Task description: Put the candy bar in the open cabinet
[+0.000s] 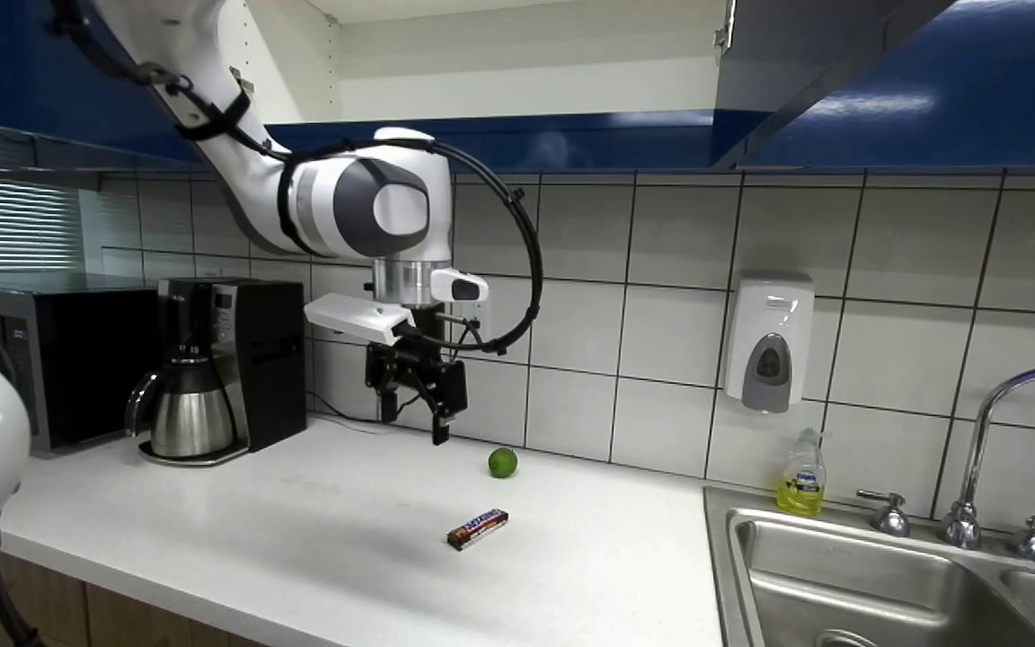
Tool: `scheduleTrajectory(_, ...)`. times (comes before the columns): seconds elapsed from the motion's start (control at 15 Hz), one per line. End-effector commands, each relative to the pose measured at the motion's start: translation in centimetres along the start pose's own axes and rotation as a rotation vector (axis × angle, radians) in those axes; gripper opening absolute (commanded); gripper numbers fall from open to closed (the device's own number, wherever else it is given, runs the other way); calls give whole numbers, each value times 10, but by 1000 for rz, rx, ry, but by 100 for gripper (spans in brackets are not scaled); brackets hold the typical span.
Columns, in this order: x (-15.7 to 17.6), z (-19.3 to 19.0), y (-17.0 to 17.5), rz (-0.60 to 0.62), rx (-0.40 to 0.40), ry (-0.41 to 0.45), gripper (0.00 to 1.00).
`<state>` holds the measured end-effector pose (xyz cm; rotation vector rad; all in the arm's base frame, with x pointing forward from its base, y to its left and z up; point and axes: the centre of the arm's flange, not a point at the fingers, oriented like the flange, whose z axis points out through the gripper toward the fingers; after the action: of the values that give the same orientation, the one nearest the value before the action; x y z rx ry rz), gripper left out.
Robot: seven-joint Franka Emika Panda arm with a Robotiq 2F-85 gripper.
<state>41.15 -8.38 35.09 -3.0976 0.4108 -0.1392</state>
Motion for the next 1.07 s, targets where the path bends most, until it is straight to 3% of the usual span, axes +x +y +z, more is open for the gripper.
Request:
scheduleTrajectory(0.0, 36, 36, 3, 24, -11, -18, 100)
scheduleTrajectory(1.0, 113, 136, 7, 126, 4, -107, 100)
